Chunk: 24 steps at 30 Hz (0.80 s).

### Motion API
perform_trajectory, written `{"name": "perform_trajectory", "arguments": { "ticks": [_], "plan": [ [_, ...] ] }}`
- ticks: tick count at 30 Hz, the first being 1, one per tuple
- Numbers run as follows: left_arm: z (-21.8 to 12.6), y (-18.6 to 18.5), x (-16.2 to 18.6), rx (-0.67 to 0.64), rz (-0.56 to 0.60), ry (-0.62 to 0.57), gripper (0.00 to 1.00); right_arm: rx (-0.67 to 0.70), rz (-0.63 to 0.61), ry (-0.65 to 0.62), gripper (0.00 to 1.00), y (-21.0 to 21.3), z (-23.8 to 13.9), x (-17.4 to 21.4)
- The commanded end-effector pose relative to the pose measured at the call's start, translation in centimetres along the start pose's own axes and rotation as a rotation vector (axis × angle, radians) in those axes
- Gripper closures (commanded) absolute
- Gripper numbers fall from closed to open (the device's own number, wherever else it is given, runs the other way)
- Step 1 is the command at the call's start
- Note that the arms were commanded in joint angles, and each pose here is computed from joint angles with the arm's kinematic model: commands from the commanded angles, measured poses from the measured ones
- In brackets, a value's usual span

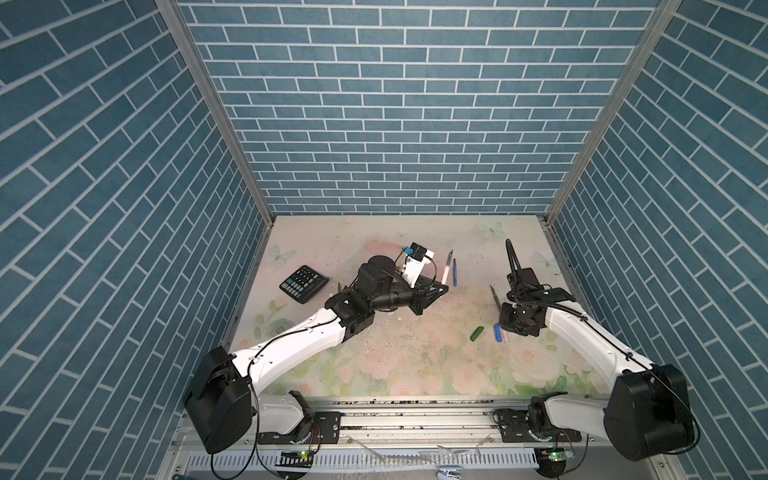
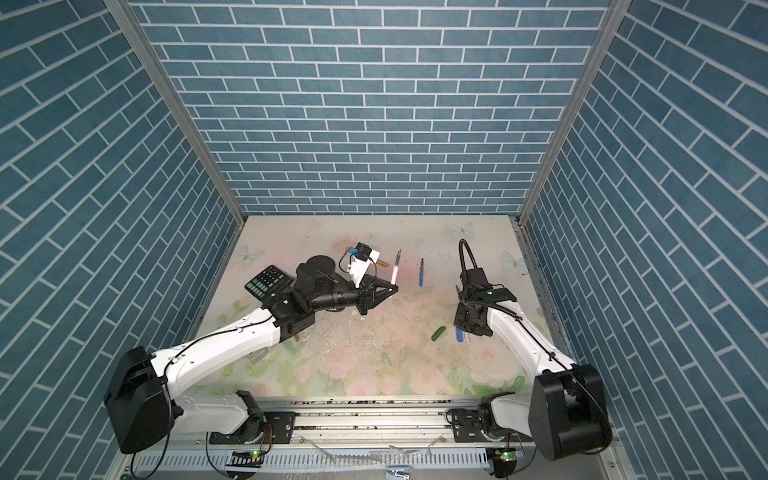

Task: Insert the pens into the pen caps
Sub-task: 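Open the right gripper and move it over the pink cap, then lower the right gripper and grasp the pink cap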

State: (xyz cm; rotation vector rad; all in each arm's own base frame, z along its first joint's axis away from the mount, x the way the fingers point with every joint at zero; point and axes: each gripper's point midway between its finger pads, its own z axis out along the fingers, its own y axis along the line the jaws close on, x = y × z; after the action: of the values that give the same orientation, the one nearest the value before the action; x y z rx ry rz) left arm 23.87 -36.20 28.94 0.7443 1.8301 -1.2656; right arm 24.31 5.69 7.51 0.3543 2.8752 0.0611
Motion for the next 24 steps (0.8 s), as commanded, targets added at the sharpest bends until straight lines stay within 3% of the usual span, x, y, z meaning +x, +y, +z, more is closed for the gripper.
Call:
{"name": "perform_trajectory", "arguments": {
  "ticks": [1, 24],
  "plan": [
    [-0.1, -0.8, 0.2, 0.026, 0.014, 0.009, 1.00, 0.033, -0.031, 0.035, 0.79, -0.7, 1.1, 0.3],
    [0.2, -1.8, 0.8, 0.049, 0.019, 0.026, 1.00, 0.053, 0.001, 0.126, 0.73, -1.1, 5.5, 0.9]
  ]
}}
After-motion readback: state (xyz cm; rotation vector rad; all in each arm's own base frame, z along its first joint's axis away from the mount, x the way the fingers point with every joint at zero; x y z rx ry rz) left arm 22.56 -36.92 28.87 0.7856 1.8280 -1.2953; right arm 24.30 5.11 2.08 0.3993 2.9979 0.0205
